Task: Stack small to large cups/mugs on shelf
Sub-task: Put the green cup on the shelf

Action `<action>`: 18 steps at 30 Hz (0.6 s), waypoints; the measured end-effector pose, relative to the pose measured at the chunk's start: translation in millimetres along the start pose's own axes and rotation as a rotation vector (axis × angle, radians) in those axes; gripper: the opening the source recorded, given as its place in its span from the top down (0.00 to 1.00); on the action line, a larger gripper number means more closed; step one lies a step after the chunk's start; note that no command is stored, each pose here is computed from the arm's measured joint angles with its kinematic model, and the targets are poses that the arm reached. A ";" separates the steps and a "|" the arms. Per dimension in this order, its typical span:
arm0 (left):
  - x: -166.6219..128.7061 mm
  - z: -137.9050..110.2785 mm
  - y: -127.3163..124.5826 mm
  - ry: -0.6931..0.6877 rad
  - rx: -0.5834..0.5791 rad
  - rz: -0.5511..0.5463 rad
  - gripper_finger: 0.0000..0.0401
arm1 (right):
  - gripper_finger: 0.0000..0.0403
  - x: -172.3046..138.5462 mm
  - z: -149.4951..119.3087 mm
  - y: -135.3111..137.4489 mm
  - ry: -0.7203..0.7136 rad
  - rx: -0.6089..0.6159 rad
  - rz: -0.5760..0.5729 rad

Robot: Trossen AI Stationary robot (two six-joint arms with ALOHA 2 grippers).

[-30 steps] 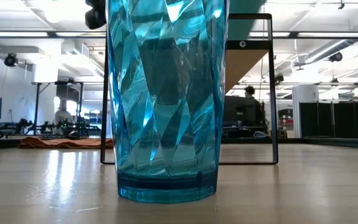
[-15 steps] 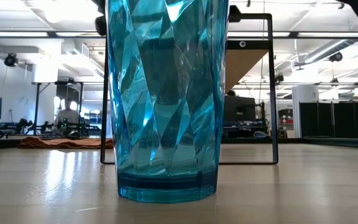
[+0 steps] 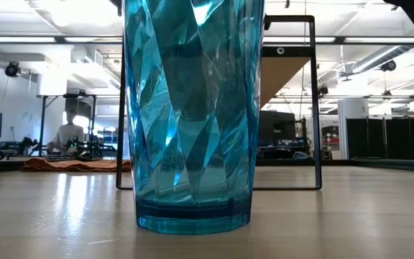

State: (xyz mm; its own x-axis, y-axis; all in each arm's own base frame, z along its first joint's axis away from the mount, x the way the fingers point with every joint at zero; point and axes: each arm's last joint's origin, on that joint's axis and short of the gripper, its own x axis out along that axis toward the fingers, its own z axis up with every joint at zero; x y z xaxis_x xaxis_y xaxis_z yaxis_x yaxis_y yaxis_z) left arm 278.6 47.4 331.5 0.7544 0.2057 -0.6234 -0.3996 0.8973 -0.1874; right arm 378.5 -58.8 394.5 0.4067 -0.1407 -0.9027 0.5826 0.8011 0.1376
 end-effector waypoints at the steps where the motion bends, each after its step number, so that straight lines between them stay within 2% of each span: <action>1: 3.7 0.1 -0.4 0.002 0.000 0.000 0.72 | 0.93 -0.1 1.0 0.7 -0.009 0.000 0.009; 13: 28.8 -2.9 -5.1 0.033 0.007 -0.009 0.72 | 0.92 0.7 8.1 -7.1 -0.044 -0.014 -0.001; 18: 27.9 -3.2 -4.9 0.037 0.008 -0.006 0.72 | 0.92 -4.9 8.3 -10.9 -0.065 -0.028 -0.022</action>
State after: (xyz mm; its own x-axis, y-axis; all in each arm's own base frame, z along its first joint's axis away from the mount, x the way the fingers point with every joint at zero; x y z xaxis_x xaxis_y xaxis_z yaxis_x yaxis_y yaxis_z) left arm 299.9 47.5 312.6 0.7370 0.1859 -0.6499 -0.3907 0.9017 -0.1851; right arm 375.9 -71.7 400.8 0.4398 -0.1950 -0.8766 0.5723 0.8131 0.1062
